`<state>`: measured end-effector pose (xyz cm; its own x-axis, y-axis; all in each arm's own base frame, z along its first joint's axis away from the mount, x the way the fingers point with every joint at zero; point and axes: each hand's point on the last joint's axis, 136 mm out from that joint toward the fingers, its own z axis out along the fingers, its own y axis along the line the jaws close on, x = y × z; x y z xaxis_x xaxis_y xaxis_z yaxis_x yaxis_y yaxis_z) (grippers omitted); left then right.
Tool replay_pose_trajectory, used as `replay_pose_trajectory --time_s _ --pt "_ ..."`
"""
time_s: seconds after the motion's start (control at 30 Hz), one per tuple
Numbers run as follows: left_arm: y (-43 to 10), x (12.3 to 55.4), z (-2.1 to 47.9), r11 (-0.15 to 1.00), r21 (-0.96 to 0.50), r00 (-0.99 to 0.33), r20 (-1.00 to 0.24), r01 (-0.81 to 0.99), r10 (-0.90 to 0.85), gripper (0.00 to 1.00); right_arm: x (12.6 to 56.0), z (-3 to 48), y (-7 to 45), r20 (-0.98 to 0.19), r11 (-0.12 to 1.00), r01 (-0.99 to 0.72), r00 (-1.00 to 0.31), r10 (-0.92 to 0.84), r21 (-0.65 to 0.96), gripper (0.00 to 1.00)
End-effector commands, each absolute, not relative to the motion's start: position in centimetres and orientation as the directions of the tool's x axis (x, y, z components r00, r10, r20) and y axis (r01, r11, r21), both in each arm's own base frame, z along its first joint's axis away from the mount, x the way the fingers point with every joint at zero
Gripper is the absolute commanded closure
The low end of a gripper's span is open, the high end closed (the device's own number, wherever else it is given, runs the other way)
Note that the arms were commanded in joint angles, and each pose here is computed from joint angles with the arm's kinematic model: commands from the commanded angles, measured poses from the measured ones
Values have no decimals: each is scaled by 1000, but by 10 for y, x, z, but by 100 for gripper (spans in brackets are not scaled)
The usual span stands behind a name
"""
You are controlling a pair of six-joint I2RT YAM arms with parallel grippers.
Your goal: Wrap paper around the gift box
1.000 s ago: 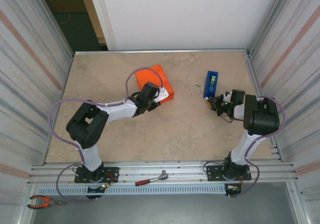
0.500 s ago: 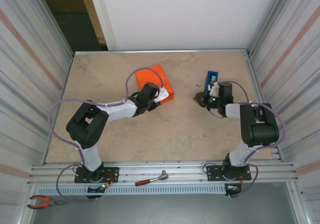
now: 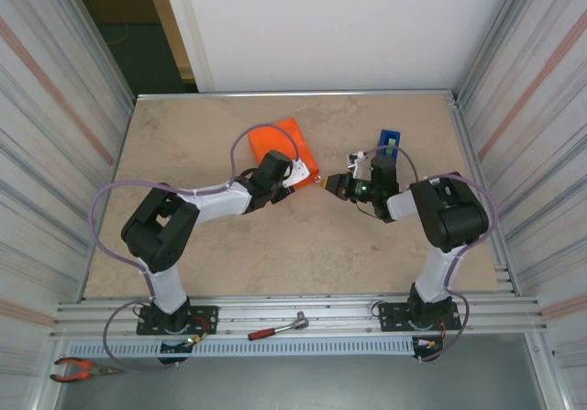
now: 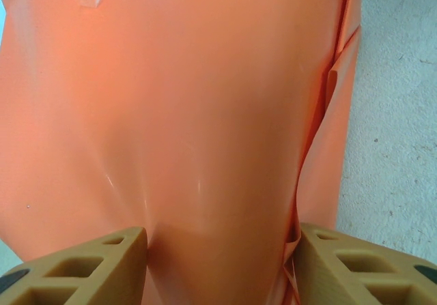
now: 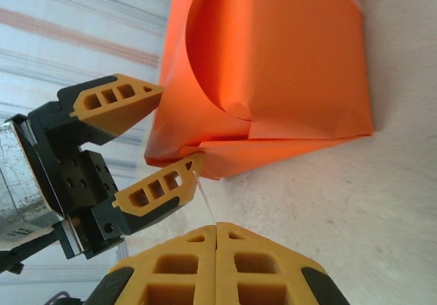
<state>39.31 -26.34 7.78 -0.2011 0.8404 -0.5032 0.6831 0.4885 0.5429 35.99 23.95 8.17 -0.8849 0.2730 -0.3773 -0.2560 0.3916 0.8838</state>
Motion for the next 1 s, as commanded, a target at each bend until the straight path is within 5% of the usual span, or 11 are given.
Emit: replay_pose_trajectory --time_s 0.0,0.97 --pt "-246 384 59 479 511 -256 -447 714 857 44 360 93 253 -434 321 -344 -858 274 882 100" --pt "-245 383 56 473 506 -257 -439 721 861 44 370 85 292 -444 234 -384 -834 328 893 100"
